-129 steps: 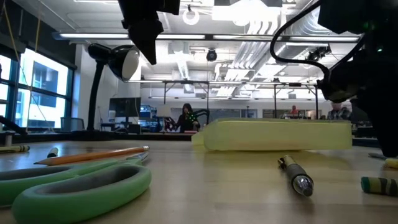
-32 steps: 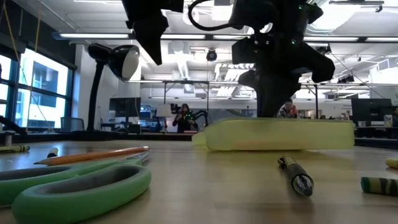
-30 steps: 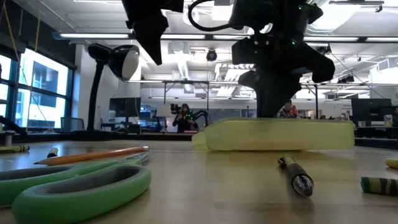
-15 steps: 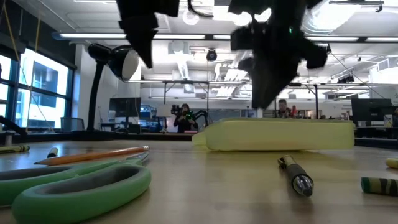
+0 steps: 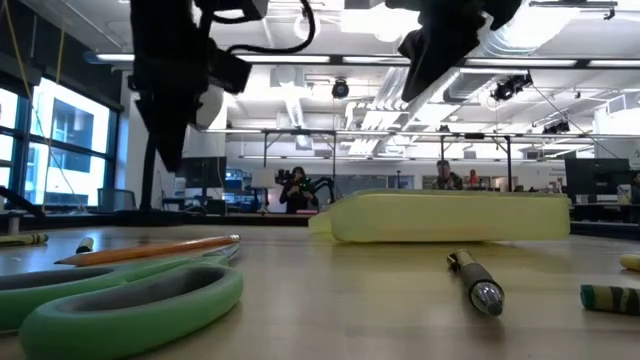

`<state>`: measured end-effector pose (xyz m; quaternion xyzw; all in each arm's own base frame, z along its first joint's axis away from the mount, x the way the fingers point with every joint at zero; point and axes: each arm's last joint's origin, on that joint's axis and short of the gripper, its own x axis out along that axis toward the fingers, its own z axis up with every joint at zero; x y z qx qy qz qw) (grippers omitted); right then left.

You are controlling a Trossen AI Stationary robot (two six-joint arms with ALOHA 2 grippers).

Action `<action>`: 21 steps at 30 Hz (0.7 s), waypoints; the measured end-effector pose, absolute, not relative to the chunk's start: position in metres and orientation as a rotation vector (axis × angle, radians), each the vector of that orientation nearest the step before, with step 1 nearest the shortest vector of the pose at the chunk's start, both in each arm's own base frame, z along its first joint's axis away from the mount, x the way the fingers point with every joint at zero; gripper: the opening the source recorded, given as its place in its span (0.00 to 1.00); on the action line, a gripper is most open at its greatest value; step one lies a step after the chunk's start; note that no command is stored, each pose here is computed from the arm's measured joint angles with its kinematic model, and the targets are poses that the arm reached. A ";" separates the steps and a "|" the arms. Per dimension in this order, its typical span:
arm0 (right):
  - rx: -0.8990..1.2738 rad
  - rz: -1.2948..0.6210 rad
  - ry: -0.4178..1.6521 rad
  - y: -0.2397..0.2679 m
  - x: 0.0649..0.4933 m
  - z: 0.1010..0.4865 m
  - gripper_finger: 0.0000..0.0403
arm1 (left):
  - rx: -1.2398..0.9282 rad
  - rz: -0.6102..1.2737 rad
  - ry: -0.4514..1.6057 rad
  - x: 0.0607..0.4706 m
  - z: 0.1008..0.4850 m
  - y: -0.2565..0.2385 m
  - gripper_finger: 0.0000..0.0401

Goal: Pick & place school supplies into a supply box
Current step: Put the orange pencil into the yellow supply box

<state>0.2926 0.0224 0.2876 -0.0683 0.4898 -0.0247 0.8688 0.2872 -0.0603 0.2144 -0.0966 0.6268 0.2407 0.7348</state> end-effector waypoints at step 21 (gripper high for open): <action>-0.143 -0.088 0.932 0.023 0.289 0.265 0.28 | -0.688 0.558 1.131 0.312 0.201 -0.077 0.36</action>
